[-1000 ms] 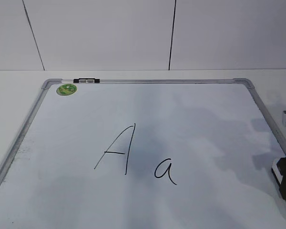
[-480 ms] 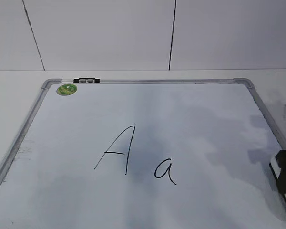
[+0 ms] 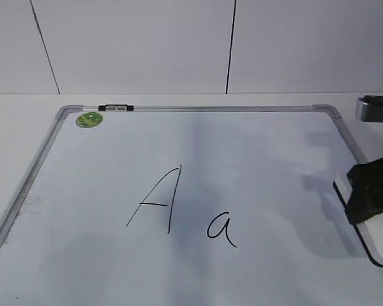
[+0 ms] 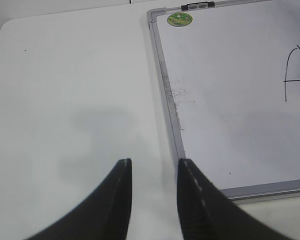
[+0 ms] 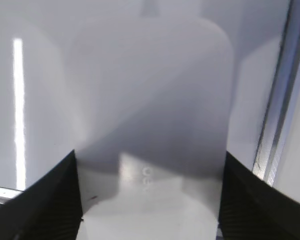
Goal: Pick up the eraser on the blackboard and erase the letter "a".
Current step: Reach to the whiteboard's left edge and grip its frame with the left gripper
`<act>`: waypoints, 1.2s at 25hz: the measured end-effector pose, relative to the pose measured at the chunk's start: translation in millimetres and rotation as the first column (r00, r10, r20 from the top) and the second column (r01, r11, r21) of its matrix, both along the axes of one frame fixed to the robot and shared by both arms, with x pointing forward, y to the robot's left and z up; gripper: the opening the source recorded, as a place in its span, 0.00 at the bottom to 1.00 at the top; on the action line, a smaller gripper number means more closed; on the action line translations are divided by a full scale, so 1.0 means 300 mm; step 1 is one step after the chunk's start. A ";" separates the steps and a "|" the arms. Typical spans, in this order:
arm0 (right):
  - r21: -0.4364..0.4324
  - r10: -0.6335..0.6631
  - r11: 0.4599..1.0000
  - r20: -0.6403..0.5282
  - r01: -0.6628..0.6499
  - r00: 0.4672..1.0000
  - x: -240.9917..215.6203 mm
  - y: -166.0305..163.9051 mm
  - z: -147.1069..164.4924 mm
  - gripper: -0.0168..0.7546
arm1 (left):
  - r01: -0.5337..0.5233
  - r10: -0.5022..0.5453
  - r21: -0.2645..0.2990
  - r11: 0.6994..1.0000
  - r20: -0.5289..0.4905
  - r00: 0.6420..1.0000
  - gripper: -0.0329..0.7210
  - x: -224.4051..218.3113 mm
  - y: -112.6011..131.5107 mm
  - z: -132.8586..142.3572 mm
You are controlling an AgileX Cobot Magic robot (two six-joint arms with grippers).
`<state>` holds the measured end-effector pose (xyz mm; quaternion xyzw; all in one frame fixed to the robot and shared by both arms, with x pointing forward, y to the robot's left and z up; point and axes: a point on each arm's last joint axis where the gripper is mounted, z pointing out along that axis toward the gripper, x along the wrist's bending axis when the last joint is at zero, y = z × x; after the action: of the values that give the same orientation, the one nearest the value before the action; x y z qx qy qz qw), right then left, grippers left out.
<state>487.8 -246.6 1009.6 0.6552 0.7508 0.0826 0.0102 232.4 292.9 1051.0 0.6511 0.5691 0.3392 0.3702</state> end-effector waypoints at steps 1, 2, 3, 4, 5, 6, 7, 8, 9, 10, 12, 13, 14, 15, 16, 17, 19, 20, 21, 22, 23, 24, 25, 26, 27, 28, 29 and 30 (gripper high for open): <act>-0.005 0.023 1.000 0.008 -0.023 1.000 0.003 0.017 0.014 0.71 | 0.000 0.000 0.000 1.000 0.000 1.000 0.35 0.000 0.000 0.000; -0.008 0.038 0.999 0.020 -0.038 0.999 0.007 0.034 0.027 0.71 | 0.000 0.000 0.000 1.000 0.000 1.000 0.35 0.000 0.000 0.000; -0.011 0.058 0.998 0.023 -0.058 0.998 0.007 0.049 0.037 0.71 | 0.000 0.000 0.000 1.000 0.000 1.000 0.36 0.000 0.000 0.000; -0.014 0.076 0.997 0.030 -0.075 0.997 0.009 0.062 0.050 0.71 | 0.000 0.000 0.000 1.000 0.000 1.000 0.35 0.000 0.000 0.000; -0.015 0.090 0.996 0.033 -0.089 0.995 0.012 0.074 0.058 0.71 | 0.000 0.000 0.000 1.000 0.000 1.000 0.35 0.000 0.000 0.000; -0.018 0.101 0.995 0.034 -0.101 0.994 0.015 0.087 0.062 0.71 | 0.000 0.000 0.000 1.000 0.000 1.000 0.35 0.000 0.000 0.000; -0.018 0.116 0.993 0.035 -0.115 0.993 0.018 0.102 0.065 0.71 | 0.000 0.000 0.000 1.000 0.000 1.000 0.36 0.000 0.000 0.000; -0.019 0.127 0.992 0.030 -0.126 0.991 0.022 0.114 0.063 0.71 | 0.000 0.000 0.000 1.000 0.000 1.000 0.35 0.000 0.000 0.000; -0.019 0.138 0.990 0.026 -0.138 0.990 0.025 0.128 0.061 0.71 | 0.000 0.000 0.000 1.000 0.000 1.000 0.35 0.000 0.000 0.000; -0.020 0.148 0.989 0.022 -0.148 0.989 0.028 0.139 0.056 0.71 | 0.000 0.000 0.000 1.000 0.000 1.000 0.36 0.000 0.000 0.000; -0.024 0.167 0.986 0.008 -0.167 0.986 0.035 0.159 0.044 0.71 | 0.000 0.000 0.000 1.000 0.000 1.000 0.35 0.000 0.000 0.000; -0.025 0.174 0.984 0.000 -0.174 0.985 0.039 0.168 0.038 0.71 | 0.000 0.000 0.000 1.000 0.000 1.000 0.35 0.000 0.000 0.000; -0.026 0.182 0.983 -0.004 -0.182 0.983 0.044 0.177 0.033 0.71 | 0.000 0.000 0.000 1.000 0.000 1.000 0.35 0.000 0.000 0.000; -0.026 0.188 0.982 -0.007 -0.188 0.982 0.047 0.184 0.030 0.71 | 0.000 0.000 0.000 1.000 0.000 1.000 0.35 0.000 0.000 0.000; -0.027 0.199 0.980 -0.011 -0.199 0.980 0.049 0.197 0.025 0.71 | 0.000 0.000 0.000 1.000 0.000 1.000 0.35 0.000 0.000 0.000; -0.028 0.210 0.977 -0.014 -0.210 0.978 0.050 0.208 0.022 0.71 | 0.000 0.000 0.000 1.000 0.000 1.000 0.36 0.000 0.000 0.000; -0.031 0.233 0.972 -0.021 -0.233 0.972 0.048 0.231 0.016 0.71 | 0.000 0.000 0.000 1.000 0.000 1.000 0.35 0.000 0.000 0.000; -0.034 0.243 0.969 -0.025 -0.244 0.970 0.046 0.240 0.013 0.71 | 0.000 0.000 0.000 1.000 0.000 1.000 0.36 0.000 0.000 0.000; -0.039 0.256 0.966 -0.027 -0.257 0.966 0.045 0.250 0.012 0.71 | 0.000 0.000 0.000 1.000 0.000 1.000 0.36 0.000 0.000 0.000; -0.041 0.263 0.964 -0.027 -0.264 0.965 0.043 0.255 0.014 0.71 | 0.000 0.000 0.000 1.000 0.000 1.000 0.35 0.000 0.000 0.000; -0.043 0.271 0.961 -0.027 -0.272 0.962 0.041 0.261 0.015 0.71 | 0.000 0.000 0.000 1.000 0.000 1.000 0.36 0.000 0.000 0.000; -0.052 0.283 0.957 -0.042 -0.285 0.958 0.033 0.265 0.014 0.71 | 0.001 -0.001 -0.002 1.000 0.000 1.000 0.35 0.000 -0.001 0.000; -0.055 0.286 0.956 -0.046 -0.288 0.957 0.031 0.266 0.014 0.71 | 0.003 -0.003 -0.005 1.000 0.000 1.000 0.35 0.000 -0.001 0.000; -0.056 0.284 0.956 -0.046 -0.287 0.958 0.031 0.266 0.014 0.71 | 0.006 -0.006 -0.009 1.000 0.000 1.000 0.36 0.000 -0.003 0.000; -0.059 0.287 0.955 -0.048 -0.290 0.957 0.030 0.266 0.014 0.71 | 0.007 -0.007 -0.011 1.000 0.000 1.000 0.35 0.000 -0.003 0.000; -0.060 0.288 0.955 -0.049 -0.290 0.956 0.030 0.266 0.014 0.71 | 0.008 -0.008 -0.012 1.000 -0.005 1.000 0.35 0.002 -0.004 0.000; -0.062 0.288 0.955 -0.049 -0.291 0.956 0.030 0.265 0.014 0.71 | 0.008 -0.008 -0.012 1.000 -0.010 1.000 0.36 0.005 -0.004 0.000; -0.063 0.289 0.955 -0.051 -0.291 0.956 0.030 0.265 0.014 0.71 | 0.008 -0.008 -0.012 1.000 -0.023 1.000 0.36 0.012 -0.004 0.001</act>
<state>496.6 -167.1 1013.8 0.5388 0.8413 0.0435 0.0055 235.9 291.7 1051.2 0.6551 0.5729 0.3266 0.3688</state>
